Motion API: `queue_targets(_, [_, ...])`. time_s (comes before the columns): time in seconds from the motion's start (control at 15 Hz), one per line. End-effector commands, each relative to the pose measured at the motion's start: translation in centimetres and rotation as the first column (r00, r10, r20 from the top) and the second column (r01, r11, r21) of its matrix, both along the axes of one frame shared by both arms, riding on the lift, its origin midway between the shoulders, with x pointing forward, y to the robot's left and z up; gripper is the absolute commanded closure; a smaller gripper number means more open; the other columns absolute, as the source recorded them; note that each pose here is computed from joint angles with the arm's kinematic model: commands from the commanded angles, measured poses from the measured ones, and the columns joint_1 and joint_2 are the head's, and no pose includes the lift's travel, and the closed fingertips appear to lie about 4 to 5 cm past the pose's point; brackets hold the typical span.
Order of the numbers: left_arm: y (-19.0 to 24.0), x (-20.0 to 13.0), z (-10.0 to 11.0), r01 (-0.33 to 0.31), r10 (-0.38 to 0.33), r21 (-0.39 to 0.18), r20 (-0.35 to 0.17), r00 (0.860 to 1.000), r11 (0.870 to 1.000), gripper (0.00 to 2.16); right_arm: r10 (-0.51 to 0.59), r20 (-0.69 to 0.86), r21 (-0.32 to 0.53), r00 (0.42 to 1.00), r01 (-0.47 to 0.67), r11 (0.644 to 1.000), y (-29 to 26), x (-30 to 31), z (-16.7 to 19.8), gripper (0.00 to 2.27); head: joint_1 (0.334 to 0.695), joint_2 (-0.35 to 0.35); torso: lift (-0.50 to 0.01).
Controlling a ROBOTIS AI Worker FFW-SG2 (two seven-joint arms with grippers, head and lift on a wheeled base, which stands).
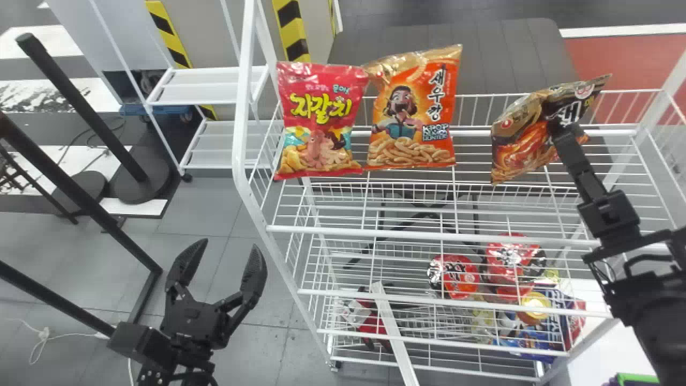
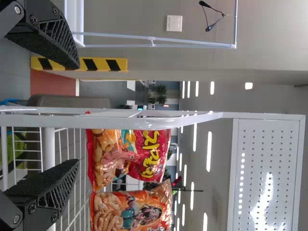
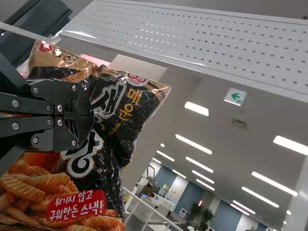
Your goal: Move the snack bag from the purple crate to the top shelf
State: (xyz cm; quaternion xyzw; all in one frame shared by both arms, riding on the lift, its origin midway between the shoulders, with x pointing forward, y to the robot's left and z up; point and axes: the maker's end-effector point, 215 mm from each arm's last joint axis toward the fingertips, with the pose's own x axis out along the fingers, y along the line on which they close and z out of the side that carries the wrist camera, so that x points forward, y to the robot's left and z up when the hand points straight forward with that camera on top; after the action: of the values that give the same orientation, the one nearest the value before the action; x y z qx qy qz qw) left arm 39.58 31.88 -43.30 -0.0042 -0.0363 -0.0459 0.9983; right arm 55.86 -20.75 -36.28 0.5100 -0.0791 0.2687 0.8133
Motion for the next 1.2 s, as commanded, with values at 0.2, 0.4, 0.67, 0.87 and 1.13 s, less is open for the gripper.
queue_targets(0.2, [-0.1, 0.1, -0.1, -0.002, 0.002, -0.002, -0.003, 1.0, 1.0, 0.13, 0.095, 0.02, 0.207, 0.995, -0.097, 0.974, 0.1, 1.3, 1.6, 2.15, 0.695, 0.13, 0.0])
queue_targets(0.4, [-0.5, 0.7, 0.1, 0.002, -0.002, -0.006, 0.003, 1.0, 1.0, 0.13, 0.091, 0.015, 0.221, 0.996, -0.092, 0.971, -0.1, 2.0, 1.5, 2.15, 0.695, 0.125, 0.0])
queue_targets(0.67, [-0.8, 0.5, 0.1, 0.004, -0.004, -0.009, 0.004, 1.0, 1.0, 0.13, 0.096, -0.009, 0.215, 0.995, -0.092, 0.972, 0.2, 2.2, 1.0, 1.49, 0.695, 0.114, 0.0])
queue_targets(0.87, [-0.6, 0.2, 0.0, 0.001, -0.001, -0.009, 0.002, 1.0, 1.0, 0.13, 0.106, -0.019, 0.213, 0.994, -0.1, 0.972, 0.5, 2.0, 0.6, 0.09, 0.695, 0.116, 0.0])
queue_targets(1.13, [-0.7, -0.1, 0.1, 0.002, -0.002, -0.009, 0.002, 1.0, 1.0, 0.13, 0.097, -0.046, 0.209, 0.994, -0.085, 0.974, 0.3, 1.8, -0.3, 0.08, 0.695, 0.12, 0.0])
